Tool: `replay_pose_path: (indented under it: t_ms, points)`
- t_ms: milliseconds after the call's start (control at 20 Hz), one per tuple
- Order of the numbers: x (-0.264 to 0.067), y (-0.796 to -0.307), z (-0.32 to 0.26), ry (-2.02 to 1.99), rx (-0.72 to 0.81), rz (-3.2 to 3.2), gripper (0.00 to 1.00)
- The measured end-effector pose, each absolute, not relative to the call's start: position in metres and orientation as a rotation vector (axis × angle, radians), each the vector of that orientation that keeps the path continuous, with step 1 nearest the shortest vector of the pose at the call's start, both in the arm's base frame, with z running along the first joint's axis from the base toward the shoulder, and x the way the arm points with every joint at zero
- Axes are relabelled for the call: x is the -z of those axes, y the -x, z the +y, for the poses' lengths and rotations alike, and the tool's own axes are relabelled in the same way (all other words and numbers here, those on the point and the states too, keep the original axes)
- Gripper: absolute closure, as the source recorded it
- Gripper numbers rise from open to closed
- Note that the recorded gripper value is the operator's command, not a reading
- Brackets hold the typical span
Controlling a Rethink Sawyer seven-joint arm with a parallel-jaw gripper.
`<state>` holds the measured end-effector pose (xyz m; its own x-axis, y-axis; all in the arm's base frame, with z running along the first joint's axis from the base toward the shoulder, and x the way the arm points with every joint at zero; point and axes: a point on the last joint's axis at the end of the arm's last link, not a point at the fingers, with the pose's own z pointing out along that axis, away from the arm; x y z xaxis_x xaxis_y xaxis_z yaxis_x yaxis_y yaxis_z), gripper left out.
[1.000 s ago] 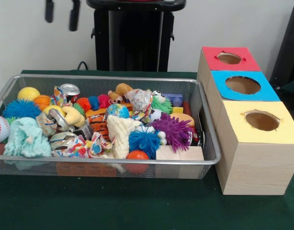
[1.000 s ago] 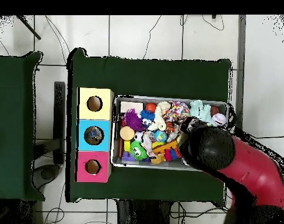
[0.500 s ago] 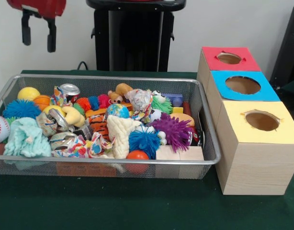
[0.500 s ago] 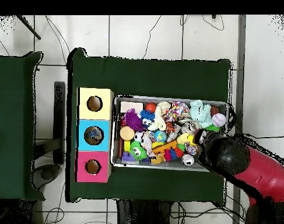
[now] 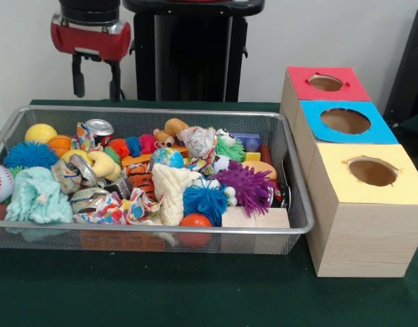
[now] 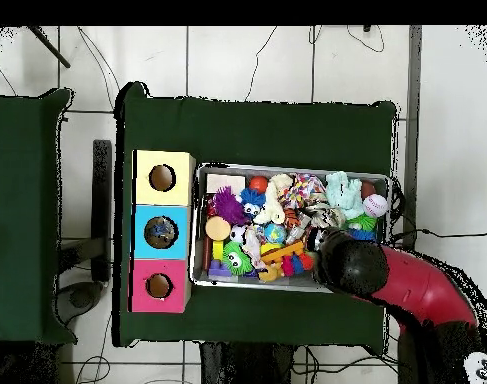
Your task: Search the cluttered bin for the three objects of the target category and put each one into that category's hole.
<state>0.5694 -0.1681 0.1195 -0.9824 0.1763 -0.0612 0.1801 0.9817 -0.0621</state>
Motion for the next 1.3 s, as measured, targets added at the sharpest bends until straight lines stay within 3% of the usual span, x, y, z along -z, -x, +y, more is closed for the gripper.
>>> replay_pose_path:
  t_ms: [400,1000,1050,1300]
  points:
    - [-0.111,-0.544,-0.167,-0.222,0.032,3.103,0.00]
    - [-0.155,-0.477,-0.135,-0.163,0.014,3.143,0.00]
    - [-0.159,-0.475,-0.128,-0.138,0.012,3.142,1.00]
    - [-0.162,-0.474,-0.114,-0.087,-0.004,3.141,1.00]
